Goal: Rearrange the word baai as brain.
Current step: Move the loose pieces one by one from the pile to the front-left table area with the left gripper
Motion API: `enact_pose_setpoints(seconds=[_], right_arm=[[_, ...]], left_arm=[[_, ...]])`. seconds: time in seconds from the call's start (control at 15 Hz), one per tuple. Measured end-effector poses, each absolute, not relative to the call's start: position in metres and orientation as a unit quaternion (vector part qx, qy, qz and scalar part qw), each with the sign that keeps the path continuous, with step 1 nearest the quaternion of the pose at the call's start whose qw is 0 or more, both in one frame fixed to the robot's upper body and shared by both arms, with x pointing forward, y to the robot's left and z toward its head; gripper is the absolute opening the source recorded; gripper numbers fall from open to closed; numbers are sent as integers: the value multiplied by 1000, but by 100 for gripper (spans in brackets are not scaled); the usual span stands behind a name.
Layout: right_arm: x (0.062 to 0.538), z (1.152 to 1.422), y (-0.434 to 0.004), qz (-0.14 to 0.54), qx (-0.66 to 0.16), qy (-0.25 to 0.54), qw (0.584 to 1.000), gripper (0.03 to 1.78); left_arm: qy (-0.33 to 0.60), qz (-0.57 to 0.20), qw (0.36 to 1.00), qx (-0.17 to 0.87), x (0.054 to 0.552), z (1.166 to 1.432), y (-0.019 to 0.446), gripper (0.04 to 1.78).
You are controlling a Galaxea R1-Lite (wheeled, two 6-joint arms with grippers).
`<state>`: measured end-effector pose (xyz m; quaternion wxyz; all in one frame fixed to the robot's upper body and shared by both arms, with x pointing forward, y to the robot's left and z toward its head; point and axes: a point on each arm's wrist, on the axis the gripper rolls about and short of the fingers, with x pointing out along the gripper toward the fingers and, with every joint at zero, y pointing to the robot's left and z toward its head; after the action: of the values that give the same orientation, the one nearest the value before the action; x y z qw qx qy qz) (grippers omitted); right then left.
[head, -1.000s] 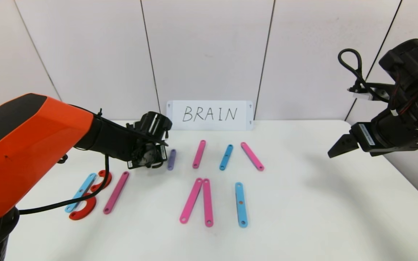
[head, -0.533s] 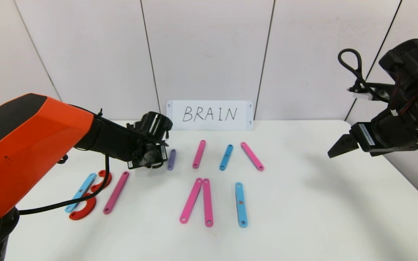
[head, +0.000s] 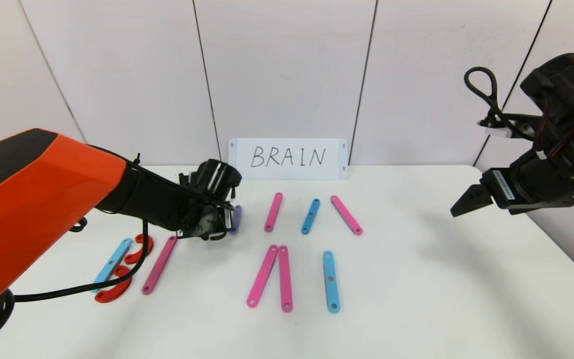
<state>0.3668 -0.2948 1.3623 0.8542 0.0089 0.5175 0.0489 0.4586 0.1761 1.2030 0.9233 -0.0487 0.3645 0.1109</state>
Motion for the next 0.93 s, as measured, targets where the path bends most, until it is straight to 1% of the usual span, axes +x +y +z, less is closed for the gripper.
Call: enact_pose_setpoints(seconds=[0.27, 0.47, 0.73, 0.93], right_arm=[[367, 1363, -295, 48, 9, 516, 855, 172], [367, 1363, -295, 49, 9, 515, 855, 172], [366, 1364, -295, 49, 10, 514, 856, 172], [365, 1364, -295, 49, 9, 515, 856, 172]], left_arm=[[383, 73, 921, 13, 434, 1208, 185, 29], [376, 37, 925, 42, 419, 1209, 189, 29], [376, 8, 923, 83, 398, 1202, 195, 29], [371, -31, 921, 119, 382, 1200, 203, 29]])
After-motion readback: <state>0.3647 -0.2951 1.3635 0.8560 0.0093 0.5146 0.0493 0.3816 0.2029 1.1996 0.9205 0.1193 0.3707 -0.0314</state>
